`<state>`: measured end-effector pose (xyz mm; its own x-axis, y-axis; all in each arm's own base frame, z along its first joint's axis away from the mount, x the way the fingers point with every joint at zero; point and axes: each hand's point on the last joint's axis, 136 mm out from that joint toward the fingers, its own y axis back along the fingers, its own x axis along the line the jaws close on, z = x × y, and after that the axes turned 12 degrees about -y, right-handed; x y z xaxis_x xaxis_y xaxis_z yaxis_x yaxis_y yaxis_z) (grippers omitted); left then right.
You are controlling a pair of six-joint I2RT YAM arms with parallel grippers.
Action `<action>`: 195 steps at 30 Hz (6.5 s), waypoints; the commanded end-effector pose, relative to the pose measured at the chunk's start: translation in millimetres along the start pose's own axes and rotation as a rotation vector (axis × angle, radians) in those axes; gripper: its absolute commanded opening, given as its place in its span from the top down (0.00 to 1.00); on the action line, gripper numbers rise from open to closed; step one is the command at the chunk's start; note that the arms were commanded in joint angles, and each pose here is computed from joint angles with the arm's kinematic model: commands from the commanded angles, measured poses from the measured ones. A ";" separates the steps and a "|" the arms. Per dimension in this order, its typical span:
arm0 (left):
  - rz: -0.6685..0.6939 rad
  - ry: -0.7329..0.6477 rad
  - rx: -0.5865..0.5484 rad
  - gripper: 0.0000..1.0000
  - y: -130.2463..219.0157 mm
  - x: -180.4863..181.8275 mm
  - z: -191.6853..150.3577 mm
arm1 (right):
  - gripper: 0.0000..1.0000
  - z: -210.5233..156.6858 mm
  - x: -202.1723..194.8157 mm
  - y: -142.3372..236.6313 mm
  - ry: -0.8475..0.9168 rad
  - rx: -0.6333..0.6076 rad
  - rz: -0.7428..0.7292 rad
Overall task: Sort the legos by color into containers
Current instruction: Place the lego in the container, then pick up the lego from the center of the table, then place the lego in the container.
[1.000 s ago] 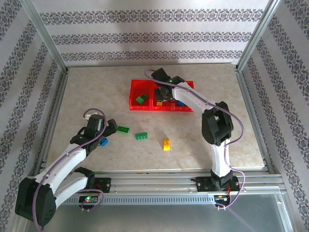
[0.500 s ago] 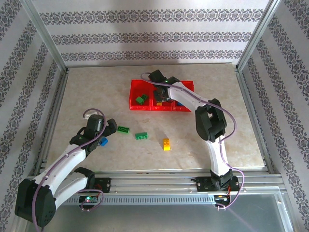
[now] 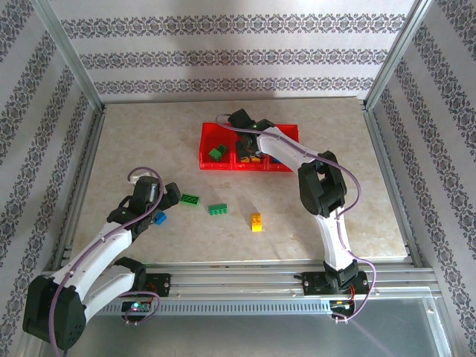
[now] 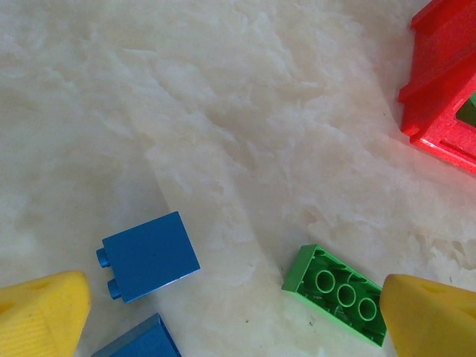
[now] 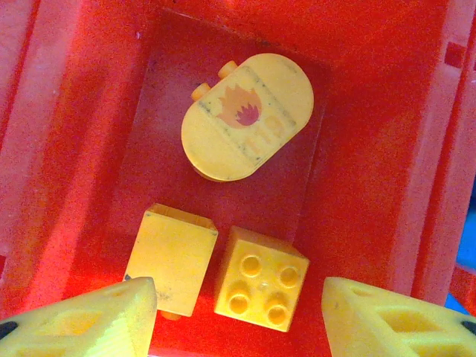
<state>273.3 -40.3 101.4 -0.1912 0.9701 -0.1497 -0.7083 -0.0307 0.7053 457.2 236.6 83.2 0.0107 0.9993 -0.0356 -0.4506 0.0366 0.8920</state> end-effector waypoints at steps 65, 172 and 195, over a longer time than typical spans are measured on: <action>0.175 -0.328 0.377 0.20 -69.4 -54.2 -41.6 | 0.02 -52.8 -58.7 129.6 -0.310 -0.148 0.123; 0.027 -0.412 0.150 0.55 -162.7 -187.3 124.5 | 0.02 -96.3 -86.9 143.2 -0.474 -0.130 0.151; -0.075 -0.355 0.014 0.23 -72.9 -171.7 144.7 | 0.02 -100.1 -85.8 139.5 -0.477 -0.142 0.127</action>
<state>459.6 -174.2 164.6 0.1051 0.9931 0.0528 -0.6794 0.0330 0.7330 304.4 157.0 164.3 0.3264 0.8944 0.3058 -0.5732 -0.0700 0.8164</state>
